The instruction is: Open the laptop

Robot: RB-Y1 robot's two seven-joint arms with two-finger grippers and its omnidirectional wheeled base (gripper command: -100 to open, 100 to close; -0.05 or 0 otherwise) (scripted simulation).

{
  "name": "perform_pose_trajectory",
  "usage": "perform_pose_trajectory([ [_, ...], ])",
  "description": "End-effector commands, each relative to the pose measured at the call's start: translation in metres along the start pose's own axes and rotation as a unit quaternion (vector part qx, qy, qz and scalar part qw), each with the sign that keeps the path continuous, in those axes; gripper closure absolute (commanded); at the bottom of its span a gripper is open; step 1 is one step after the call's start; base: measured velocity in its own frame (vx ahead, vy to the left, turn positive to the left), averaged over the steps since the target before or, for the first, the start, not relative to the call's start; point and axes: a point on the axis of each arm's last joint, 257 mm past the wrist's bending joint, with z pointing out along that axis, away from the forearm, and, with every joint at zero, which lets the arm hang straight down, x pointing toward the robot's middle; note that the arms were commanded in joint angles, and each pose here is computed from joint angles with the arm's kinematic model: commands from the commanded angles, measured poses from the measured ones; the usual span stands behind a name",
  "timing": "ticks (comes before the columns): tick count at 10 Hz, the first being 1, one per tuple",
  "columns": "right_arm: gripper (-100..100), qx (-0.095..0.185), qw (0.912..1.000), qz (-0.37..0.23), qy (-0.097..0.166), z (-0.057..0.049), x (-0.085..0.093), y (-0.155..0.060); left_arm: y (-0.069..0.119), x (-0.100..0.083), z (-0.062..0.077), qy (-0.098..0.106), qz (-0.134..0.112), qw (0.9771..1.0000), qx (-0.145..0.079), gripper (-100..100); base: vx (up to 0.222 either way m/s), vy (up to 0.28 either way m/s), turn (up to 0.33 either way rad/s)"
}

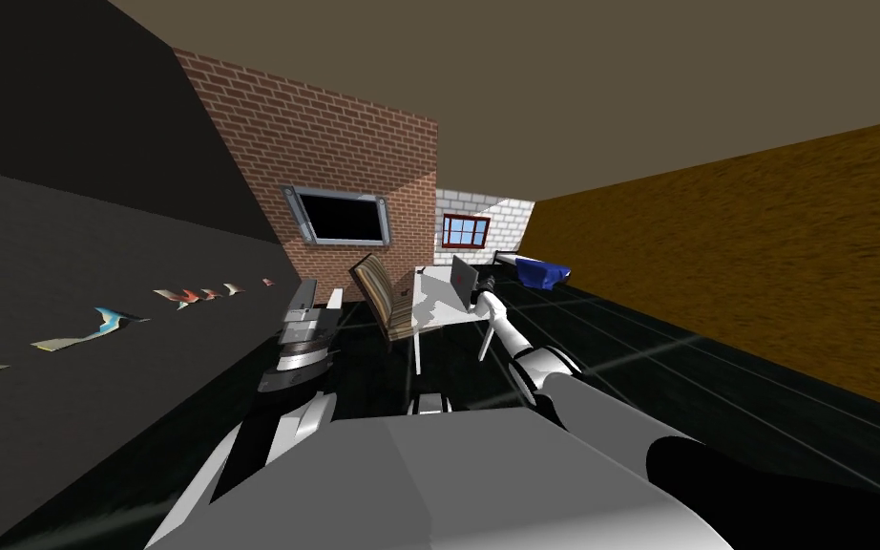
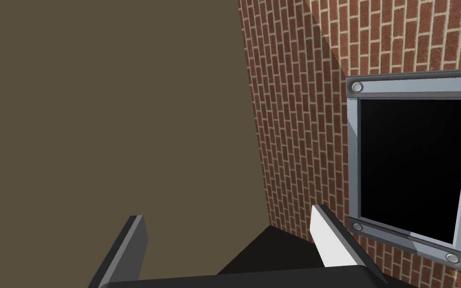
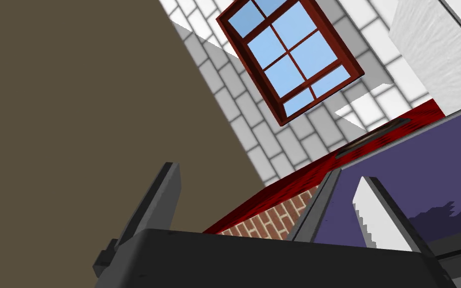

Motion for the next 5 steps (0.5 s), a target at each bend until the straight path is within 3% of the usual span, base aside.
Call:
perform_pose_trajectory([
  [1, -100, 0.000, 0.9999, -0.006, -0.015, -0.003, -0.048, 0.013, 0.000, 0.000, 0.000, 0.000, 0.000, 1.0000, 0.000, 0, -0.076, -0.091, 0.025],
  [3, -100, 0.001, 0.9998, -0.004, -0.017, -0.003, -0.052, 0.011, 0.000, 0.000, 0.000, 0.000, 0.000, 1.0000, 0.000, 0, -0.011, 0.004, -0.013],
  [4, -100, 0.000, 0.9990, -0.040, -0.020, -0.015, -0.078, 0.033, 0.000, 0.000, 0.000, 0.000, 0.000, 1.0000, 0.000, 0, -0.088, -0.134, 0.071],
  [5, -100, -0.003, 0.9990, -0.035, -0.026, -0.022, -0.094, 0.040, 0.000, 0.000, 0.000, 0.000, 0.000, 1.0000, 0.000, 0, -0.133, -0.179, 0.076],
])
